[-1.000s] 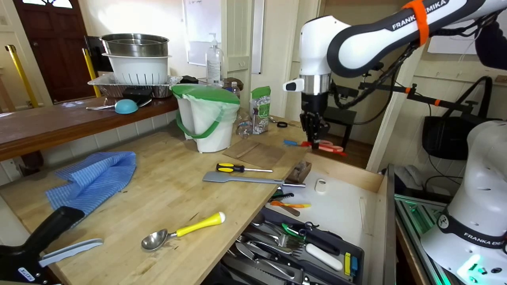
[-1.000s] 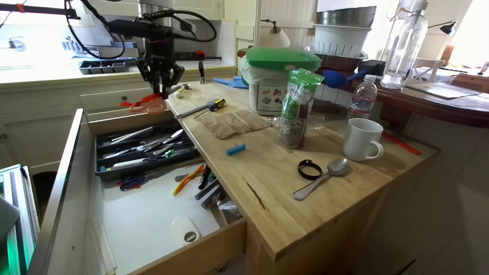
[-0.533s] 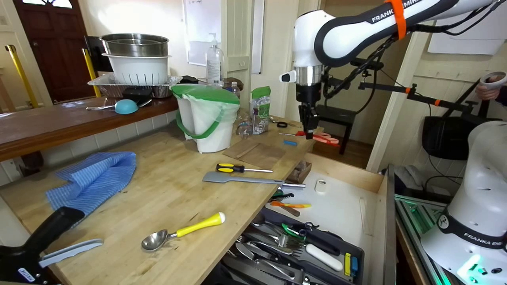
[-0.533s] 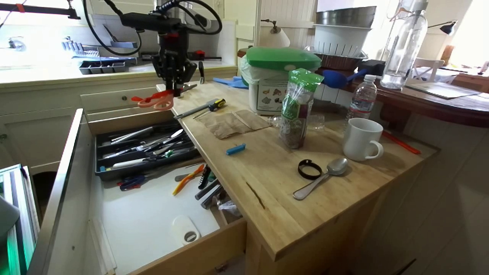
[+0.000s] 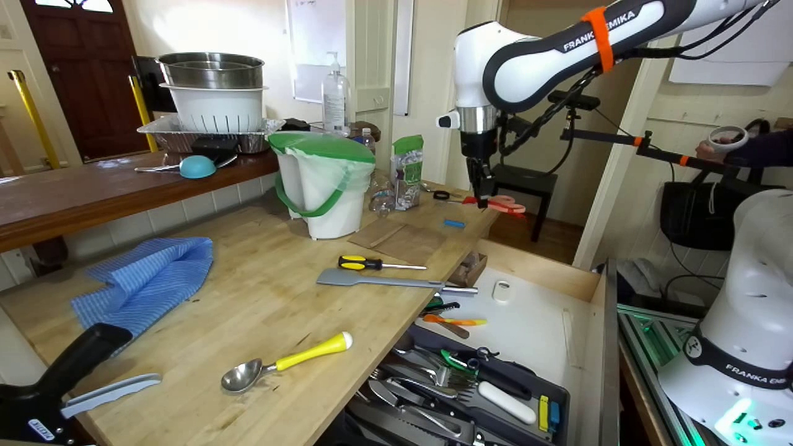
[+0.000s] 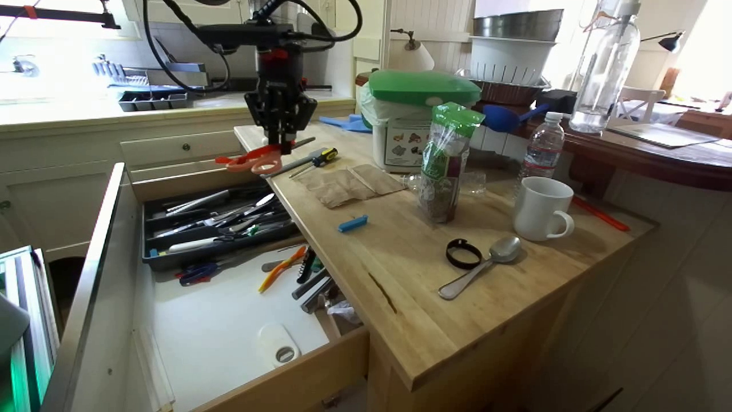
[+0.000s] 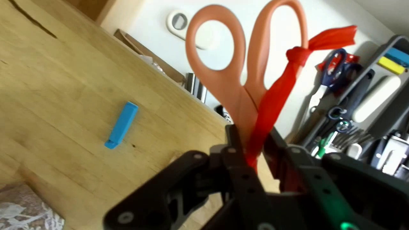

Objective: Take the scissors out of the drawer

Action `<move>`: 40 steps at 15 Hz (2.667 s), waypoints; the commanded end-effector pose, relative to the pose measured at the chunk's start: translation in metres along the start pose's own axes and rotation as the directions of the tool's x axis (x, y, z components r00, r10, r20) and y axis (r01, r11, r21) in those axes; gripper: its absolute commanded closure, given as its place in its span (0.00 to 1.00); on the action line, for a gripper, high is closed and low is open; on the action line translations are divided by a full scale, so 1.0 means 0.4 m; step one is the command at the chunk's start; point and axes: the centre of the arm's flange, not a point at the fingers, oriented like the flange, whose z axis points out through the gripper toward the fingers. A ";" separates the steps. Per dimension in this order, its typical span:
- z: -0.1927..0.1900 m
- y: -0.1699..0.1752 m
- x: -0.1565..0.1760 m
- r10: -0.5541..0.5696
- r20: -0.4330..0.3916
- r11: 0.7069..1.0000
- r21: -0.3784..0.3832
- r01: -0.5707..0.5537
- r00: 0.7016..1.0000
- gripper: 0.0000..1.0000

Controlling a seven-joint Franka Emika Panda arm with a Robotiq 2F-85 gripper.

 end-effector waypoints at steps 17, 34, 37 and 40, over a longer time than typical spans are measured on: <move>0.139 0.292 0.300 0.298 0.004 0.954 0.039 -0.298 0.955 0.94; -0.055 0.121 0.235 0.218 0.001 0.976 -0.018 -0.218 0.976 0.00; -0.177 0.045 0.158 0.136 -0.059 0.989 -0.047 -0.139 0.989 0.00; -0.210 0.078 0.204 0.169 -0.092 0.983 -0.057 -0.174 0.981 0.00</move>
